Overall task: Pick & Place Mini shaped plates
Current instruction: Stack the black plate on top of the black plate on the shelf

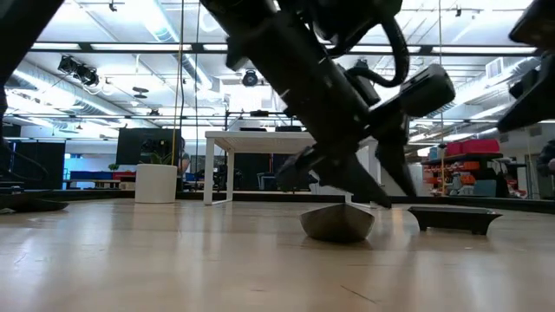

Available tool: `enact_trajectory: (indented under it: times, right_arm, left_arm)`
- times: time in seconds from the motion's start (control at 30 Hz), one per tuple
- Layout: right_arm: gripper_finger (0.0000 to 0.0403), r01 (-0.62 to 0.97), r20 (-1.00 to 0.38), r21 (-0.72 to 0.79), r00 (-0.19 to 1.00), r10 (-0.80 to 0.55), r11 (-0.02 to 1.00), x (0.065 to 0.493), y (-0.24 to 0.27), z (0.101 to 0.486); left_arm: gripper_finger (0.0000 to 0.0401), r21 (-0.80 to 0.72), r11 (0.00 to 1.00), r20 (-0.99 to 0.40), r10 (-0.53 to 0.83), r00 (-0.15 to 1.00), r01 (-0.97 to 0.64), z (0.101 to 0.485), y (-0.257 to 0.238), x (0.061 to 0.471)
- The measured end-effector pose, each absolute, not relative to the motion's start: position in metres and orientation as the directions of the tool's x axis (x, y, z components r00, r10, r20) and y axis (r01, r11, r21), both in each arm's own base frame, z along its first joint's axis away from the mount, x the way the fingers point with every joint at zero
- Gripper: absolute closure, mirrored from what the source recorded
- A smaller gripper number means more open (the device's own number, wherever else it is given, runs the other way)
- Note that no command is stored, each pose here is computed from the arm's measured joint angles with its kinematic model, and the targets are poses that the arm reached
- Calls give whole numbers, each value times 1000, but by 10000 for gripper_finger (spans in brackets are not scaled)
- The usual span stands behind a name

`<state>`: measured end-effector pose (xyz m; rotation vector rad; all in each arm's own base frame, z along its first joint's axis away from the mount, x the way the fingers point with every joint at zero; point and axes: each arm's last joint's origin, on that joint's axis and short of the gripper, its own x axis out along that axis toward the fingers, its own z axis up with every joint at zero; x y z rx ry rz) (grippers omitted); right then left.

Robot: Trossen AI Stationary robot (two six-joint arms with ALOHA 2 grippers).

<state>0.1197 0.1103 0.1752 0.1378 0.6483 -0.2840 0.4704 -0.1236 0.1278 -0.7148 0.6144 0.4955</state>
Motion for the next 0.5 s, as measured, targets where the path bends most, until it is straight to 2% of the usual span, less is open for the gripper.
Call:
enact_trajectory:
  times: [0.3,0.5]
  right_arm:
    - [400,284,-581,35,786,-212,958,115,118,174]
    - [391,292,-562,36,796,-222,956,116,118,175]
  left_arm:
    - [275,-445,676,-673,180,717,-588,125,-133,469]
    - [281,-421,684,-689,188,700,-597,118,-134,468]
